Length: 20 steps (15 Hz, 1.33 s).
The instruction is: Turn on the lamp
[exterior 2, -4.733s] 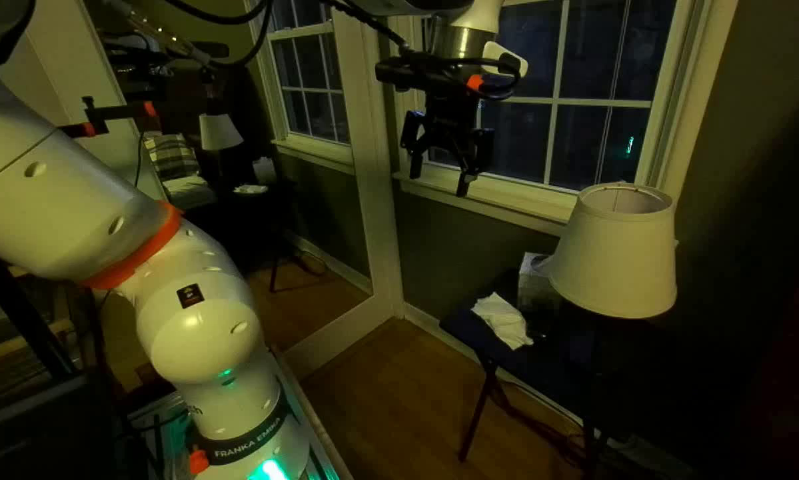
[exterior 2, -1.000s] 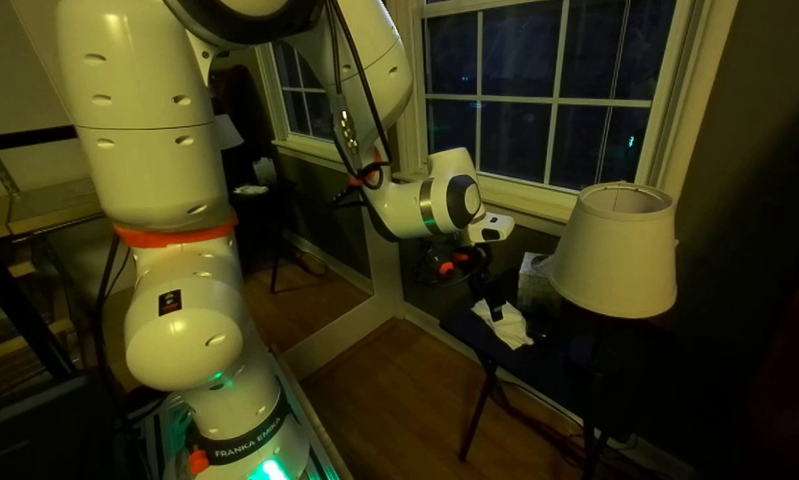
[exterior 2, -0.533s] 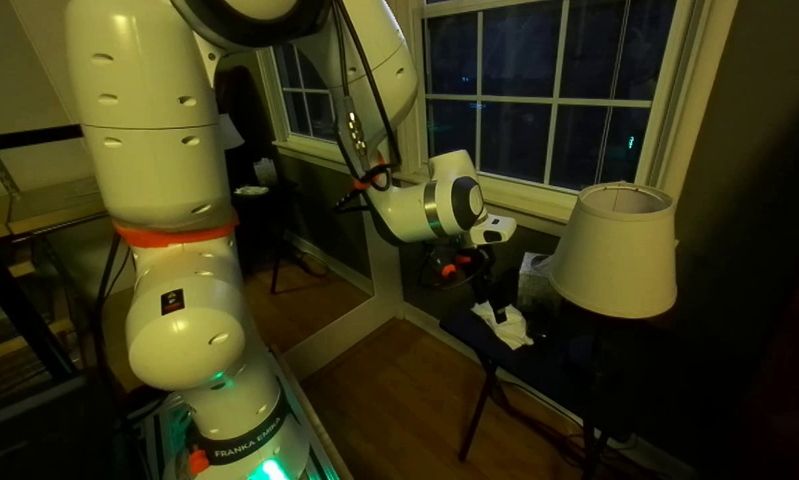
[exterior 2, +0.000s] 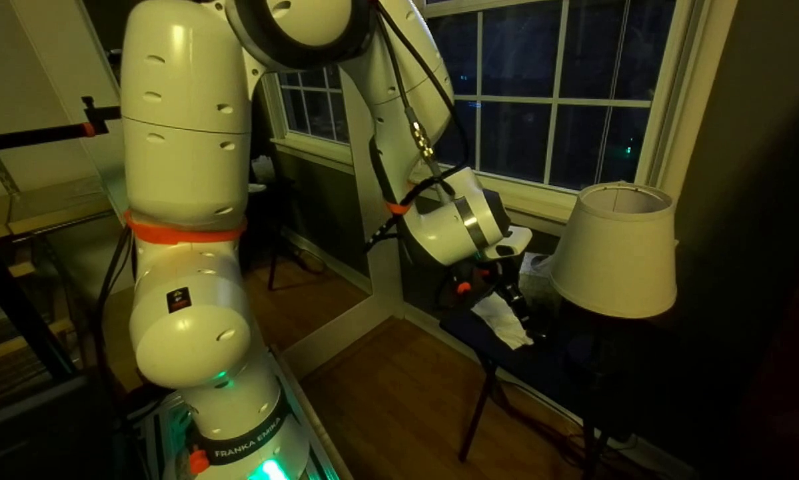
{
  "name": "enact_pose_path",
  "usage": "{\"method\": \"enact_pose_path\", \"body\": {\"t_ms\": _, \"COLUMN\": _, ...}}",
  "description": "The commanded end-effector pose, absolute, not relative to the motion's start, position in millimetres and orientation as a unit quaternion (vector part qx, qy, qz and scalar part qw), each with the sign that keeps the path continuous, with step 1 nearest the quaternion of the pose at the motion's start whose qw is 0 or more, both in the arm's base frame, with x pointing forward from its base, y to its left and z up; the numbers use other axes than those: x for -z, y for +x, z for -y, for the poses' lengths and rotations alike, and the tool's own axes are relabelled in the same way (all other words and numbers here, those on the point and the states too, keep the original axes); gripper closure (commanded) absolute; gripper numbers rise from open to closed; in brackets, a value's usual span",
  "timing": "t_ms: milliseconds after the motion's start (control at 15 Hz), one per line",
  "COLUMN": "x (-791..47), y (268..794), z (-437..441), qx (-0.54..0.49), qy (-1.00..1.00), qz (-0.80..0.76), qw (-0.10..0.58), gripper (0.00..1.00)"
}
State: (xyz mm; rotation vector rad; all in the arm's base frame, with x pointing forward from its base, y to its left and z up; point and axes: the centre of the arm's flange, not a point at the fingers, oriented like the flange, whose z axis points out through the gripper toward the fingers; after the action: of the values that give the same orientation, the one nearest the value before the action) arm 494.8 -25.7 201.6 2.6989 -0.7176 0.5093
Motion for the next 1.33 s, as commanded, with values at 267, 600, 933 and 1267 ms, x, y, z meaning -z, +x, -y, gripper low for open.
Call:
{"method": "enact_pose_path", "body": {"t_ms": 267, "x": -123, "y": 517, "z": 31, "qx": -0.252, "qy": 0.899, "qz": 0.315, "qw": 0.169, "gripper": 1.0}}
{"method": "enact_pose_path", "body": {"t_ms": 600, "x": -94, "y": 527, "z": 41, "qx": -0.303, "qy": 0.864, "qz": 0.356, "qw": 0.188, "gripper": 1.0}}
{"method": "enact_pose_path", "body": {"t_ms": 933, "x": -74, "y": 531, "z": 59, "qx": -0.348, "qy": 0.816, "qz": 0.398, "qw": 0.234, "gripper": 1.0}}
{"method": "enact_pose_path", "body": {"t_ms": 1267, "x": -90, "y": 533, "z": 53, "qx": -0.325, "qy": 0.834, "qz": 0.387, "qw": 0.222, "gripper": 0.99}}
